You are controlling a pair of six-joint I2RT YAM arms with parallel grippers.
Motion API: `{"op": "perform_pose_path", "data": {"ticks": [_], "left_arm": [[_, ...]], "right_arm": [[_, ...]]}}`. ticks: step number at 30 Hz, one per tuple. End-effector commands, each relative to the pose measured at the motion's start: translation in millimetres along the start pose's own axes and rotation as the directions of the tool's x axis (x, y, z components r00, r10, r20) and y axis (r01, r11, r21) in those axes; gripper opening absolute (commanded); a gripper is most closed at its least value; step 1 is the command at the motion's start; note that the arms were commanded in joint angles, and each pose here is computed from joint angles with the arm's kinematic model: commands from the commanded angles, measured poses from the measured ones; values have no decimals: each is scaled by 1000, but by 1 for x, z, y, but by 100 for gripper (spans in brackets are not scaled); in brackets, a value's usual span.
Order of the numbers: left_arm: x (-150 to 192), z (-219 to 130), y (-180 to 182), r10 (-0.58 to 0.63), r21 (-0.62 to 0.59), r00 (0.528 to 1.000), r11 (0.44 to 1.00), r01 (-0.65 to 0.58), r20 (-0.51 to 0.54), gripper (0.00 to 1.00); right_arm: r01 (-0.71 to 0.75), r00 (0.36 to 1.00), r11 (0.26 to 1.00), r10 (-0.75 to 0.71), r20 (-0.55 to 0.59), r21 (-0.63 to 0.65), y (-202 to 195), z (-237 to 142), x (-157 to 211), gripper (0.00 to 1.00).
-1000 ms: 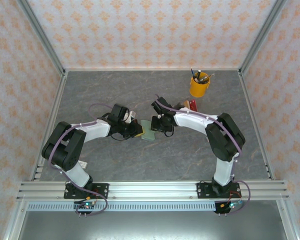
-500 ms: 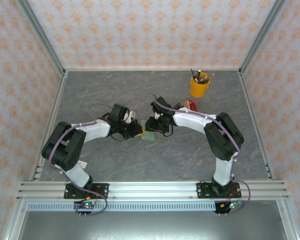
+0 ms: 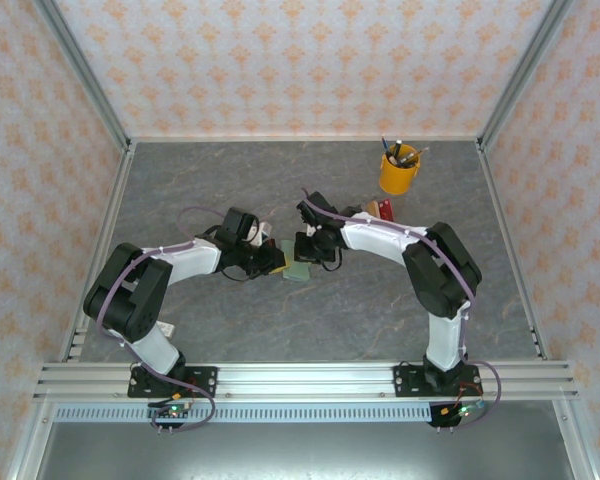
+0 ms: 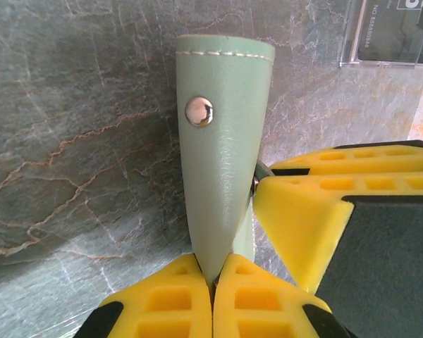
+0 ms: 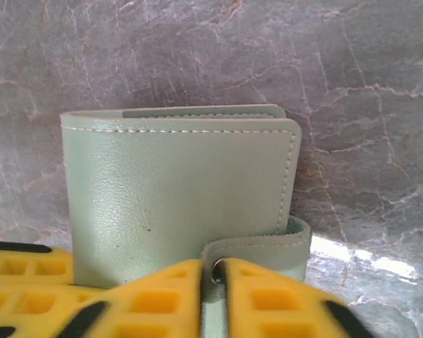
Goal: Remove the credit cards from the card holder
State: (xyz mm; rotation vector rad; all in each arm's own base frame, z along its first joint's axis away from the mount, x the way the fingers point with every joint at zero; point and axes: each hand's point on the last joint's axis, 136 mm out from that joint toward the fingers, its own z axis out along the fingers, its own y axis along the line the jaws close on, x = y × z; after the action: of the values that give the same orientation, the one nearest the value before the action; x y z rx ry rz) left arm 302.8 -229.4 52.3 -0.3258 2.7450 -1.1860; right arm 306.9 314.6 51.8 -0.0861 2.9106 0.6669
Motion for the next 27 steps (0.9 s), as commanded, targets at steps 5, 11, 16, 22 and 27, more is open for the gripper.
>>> {"op": "perform_pose_path", "data": {"ticks": [5, 11, 16, 22, 27], "left_arm": [[0, -5, 7, -9, -51, 1000, 999, 9, 6, 0], [2, -6, 19, -22, -107, 1000, 994, 23, 12, 0], [2, -3, 22, -29, -110, 1000, 993, 29, 8, 0], [1, -2, 24, -28, -123, 1000, 992, 29, 10, 0], [1, -2, 25, -33, -129, 999, 991, 34, 9, 0]], "right_arm": [[-52, 998, 984, 43, 55, 168, -33, -4, -4, 0], [-136, 987, 940, 100, 128, 312, -70, -14, -5, 0], [-149, 985, 929, 108, 137, 339, -76, -16, -5, 0], [-167, 982, 905, 115, 151, 391, -87, -17, -5, 0], [-154, 982, 929, 106, 157, 337, -77, -17, -8, 0]]}}
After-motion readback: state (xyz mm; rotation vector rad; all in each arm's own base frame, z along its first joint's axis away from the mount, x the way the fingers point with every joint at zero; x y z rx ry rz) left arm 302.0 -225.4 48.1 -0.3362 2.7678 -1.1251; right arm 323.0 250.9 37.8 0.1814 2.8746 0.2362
